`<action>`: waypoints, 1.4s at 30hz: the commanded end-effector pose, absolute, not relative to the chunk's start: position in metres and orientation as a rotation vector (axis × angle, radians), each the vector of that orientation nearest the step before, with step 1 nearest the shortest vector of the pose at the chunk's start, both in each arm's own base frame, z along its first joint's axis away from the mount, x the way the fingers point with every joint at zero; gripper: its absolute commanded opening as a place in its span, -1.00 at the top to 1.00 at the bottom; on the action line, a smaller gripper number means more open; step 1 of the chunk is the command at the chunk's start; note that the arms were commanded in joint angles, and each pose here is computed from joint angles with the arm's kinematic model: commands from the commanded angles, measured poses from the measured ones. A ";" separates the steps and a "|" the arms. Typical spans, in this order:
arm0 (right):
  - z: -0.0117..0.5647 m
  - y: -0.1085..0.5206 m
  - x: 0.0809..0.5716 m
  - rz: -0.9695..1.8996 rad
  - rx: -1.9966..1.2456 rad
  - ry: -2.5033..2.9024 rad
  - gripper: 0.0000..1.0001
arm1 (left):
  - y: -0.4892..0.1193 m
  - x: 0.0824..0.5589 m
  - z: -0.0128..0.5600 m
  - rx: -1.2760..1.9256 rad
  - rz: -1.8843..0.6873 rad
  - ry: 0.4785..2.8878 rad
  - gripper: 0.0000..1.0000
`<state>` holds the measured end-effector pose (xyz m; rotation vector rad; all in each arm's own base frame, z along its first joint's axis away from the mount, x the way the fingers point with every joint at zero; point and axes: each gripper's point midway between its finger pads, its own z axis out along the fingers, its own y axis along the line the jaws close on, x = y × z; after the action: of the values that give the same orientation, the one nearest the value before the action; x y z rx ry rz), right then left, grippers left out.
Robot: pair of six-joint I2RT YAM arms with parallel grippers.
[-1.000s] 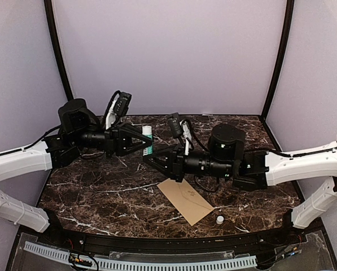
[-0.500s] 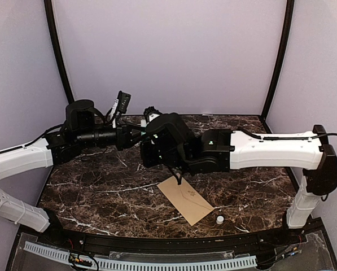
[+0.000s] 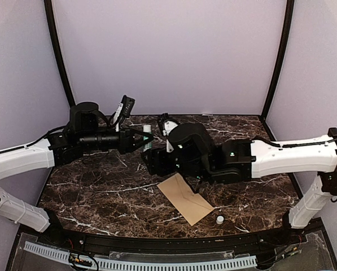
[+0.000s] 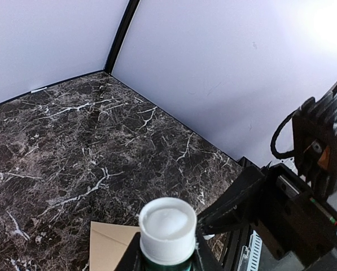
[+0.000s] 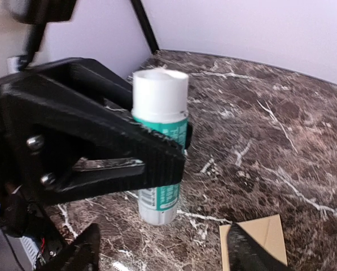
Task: Place the letter into the envelope and seal it
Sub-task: Screw the solid glue.
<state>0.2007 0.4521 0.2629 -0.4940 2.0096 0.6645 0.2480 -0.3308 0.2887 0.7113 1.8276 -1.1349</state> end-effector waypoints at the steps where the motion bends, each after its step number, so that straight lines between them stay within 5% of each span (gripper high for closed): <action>1: 0.307 0.446 0.186 1.001 -0.485 1.861 -0.66 | -0.327 0.238 0.314 0.721 -1.187 1.743 1.00; 5: 0.319 0.434 0.172 1.229 -0.551 1.736 -0.83 | -0.332 0.221 0.325 0.799 -1.285 1.657 1.00; 13: 0.337 0.429 0.139 1.449 -0.698 1.528 -0.85 | -0.341 0.163 0.349 1.068 -1.597 1.437 1.00; 18: 0.340 0.438 0.127 1.514 -0.770 1.479 -0.69 | -0.338 0.145 0.359 1.127 -1.644 1.351 1.00; 24: 0.342 0.448 0.122 1.532 -0.817 1.466 -0.14 | -0.338 0.141 0.360 1.145 -1.658 1.340 1.00; 33: 0.342 0.455 0.117 1.535 -0.846 1.460 0.33 | -0.339 0.140 0.360 1.148 -1.657 1.338 1.00; 38: 0.340 0.456 0.116 1.535 -0.854 1.469 0.41 | -0.338 0.141 0.360 1.139 -1.645 1.341 1.00; 42: 0.338 0.457 0.114 1.535 -0.864 1.472 0.23 | -0.339 0.141 0.359 1.140 -1.648 1.345 1.00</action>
<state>0.1195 0.4528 0.3196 -0.8547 1.5410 1.5048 0.1500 -0.3436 0.3491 1.1237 1.4066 -1.6481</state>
